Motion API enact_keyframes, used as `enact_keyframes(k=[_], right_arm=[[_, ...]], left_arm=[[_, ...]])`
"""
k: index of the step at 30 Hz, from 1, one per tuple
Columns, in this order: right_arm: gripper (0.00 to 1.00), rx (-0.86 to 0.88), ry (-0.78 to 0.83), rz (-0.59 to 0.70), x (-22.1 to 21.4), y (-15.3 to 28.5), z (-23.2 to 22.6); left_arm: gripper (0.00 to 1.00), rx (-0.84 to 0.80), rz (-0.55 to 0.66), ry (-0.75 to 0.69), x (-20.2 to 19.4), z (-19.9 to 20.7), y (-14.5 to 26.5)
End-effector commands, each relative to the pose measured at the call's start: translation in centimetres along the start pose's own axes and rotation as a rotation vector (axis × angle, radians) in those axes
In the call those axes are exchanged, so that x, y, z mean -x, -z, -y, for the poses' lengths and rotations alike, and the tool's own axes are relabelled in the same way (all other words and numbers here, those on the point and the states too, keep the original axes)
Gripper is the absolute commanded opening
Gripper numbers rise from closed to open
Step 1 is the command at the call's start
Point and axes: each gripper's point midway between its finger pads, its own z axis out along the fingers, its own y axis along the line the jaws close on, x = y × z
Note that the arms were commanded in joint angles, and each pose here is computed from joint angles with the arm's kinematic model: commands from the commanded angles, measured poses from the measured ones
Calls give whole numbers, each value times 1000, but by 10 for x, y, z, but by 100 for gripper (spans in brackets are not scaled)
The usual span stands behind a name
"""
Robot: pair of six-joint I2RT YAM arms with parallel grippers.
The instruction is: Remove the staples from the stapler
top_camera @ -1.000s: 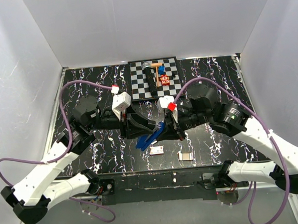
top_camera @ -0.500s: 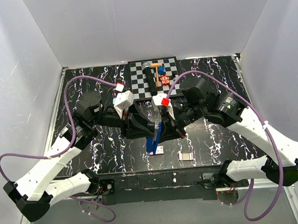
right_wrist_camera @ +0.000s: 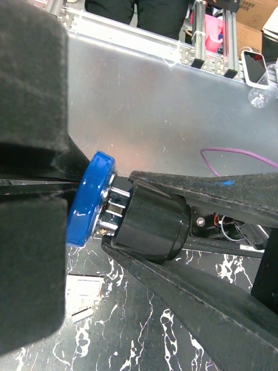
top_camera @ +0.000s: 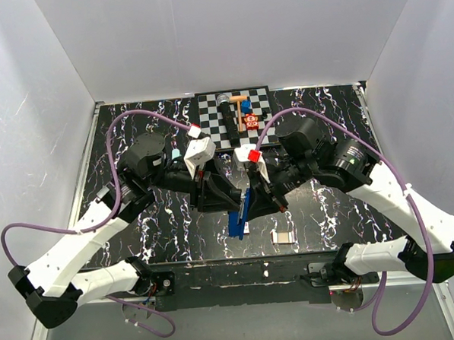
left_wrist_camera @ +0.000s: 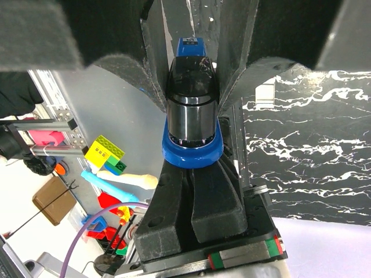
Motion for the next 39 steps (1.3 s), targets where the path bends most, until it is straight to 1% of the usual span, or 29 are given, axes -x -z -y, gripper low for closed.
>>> enact_keyframes(k=[1, 5, 9, 13, 17, 22, 25, 28, 31, 33, 34, 39], right_arm=[[1, -45, 222, 153, 53, -12, 23], [1, -102, 219, 150, 40, -7, 25], [1, -175, 213, 147, 26, 1, 28], [1, -277, 206, 171, 14, 11, 36], [1, -415, 149, 165, -5, 18, 57], [1, -593, 58, 165, -30, 30, 85], [1, -648, 14, 173, -42, 32, 95], [1, -693, -23, 192, -52, 34, 102], [1, -714, -46, 208, -59, 33, 106], [1, -724, -91, 210, -65, 31, 109], [1, -732, -103, 213, -67, 31, 111], [1, -753, -169, 200, -87, 23, 120]], left_arm=[[0, 36, 32, -74, 15, -3, -13], [0, 124, 51, -103, 17, -6, -2], [0, 175, 67, -133, 21, -2, 8], [0, 206, 80, -144, 23, 1, 16], [0, 262, 80, -150, 21, -4, 22], [0, 475, 42, -110, 15, -39, 36], [0, 617, 23, -70, 9, -64, 46], [0, 774, -13, -25, -3, -93, 58], [0, 899, -62, 11, -17, -118, 68], [0, 949, -106, 37, -28, -132, 69], [0, 1011, -117, 43, -31, -143, 77], [0, 1122, -178, 162, -56, -182, 96]])
